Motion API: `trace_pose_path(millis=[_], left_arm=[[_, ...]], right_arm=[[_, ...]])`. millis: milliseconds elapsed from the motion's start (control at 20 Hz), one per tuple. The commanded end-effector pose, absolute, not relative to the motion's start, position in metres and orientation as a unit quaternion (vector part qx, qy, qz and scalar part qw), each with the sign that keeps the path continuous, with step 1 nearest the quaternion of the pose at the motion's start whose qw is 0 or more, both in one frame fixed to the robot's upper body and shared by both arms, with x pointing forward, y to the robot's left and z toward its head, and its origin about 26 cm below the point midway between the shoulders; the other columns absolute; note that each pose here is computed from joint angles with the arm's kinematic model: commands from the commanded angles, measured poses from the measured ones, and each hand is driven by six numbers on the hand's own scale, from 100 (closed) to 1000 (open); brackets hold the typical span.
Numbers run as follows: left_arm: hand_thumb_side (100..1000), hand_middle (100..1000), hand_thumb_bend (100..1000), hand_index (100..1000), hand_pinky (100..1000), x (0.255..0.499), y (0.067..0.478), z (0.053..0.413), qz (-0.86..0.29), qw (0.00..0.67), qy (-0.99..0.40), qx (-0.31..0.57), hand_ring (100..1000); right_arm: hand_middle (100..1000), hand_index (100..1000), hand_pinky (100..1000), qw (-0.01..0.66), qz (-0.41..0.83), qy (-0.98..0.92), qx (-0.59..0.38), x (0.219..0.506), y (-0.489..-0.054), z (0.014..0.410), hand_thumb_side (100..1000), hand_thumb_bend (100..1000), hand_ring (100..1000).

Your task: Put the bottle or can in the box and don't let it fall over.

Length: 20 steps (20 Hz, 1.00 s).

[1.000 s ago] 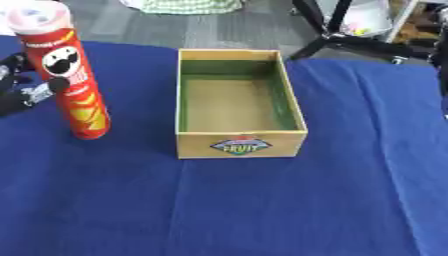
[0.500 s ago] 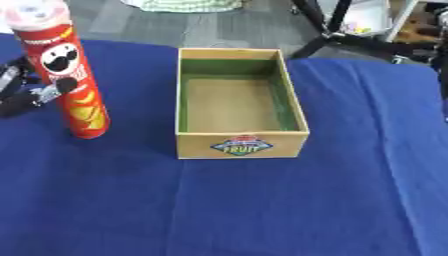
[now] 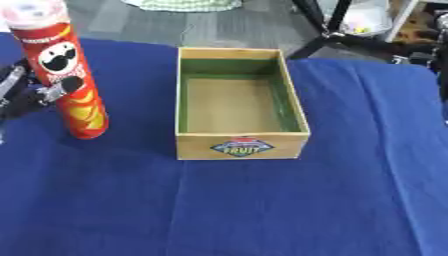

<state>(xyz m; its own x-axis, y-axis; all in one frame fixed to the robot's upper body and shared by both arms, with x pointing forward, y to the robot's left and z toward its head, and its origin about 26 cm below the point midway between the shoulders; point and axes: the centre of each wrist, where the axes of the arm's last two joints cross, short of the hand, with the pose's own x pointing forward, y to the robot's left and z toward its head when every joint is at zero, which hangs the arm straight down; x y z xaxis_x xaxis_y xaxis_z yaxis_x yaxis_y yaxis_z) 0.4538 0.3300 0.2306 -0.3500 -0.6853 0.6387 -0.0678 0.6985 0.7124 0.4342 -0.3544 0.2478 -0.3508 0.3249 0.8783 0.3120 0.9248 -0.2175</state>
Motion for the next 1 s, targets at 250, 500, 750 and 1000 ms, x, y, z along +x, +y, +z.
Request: trace_pose_path(millis=[250,500,750,1000], left_arm=[[742,818,831,906,892,0.455,0.326,0.246,-0.294,0.498,-0.777,0.249,934],[725,813,815,879,892,0.455,0.324,0.245,-0.292,0.499,-0.780,0.238,932],[709,803,794,854,888,0.455,0.321,0.244,-0.289,0.502,-0.782,0.231,925],[666,786,728,781,883,0.456,0.318,0.242,-0.282,0.505,-0.784,0.225,916]], right_arm=[[828,925,790,0.519,0.009,-0.831,-0.199,0.432,-0.357,0.264,1000,100,803],[827,925,791,0.521,0.006,-0.830,-0.200,0.433,-0.357,0.262,1000,100,803],[826,925,791,0.523,0.004,-0.829,-0.198,0.433,-0.357,0.261,1000,100,803],[825,925,792,0.524,0.003,-0.828,-0.198,0.433,-0.357,0.260,1000,100,804]])
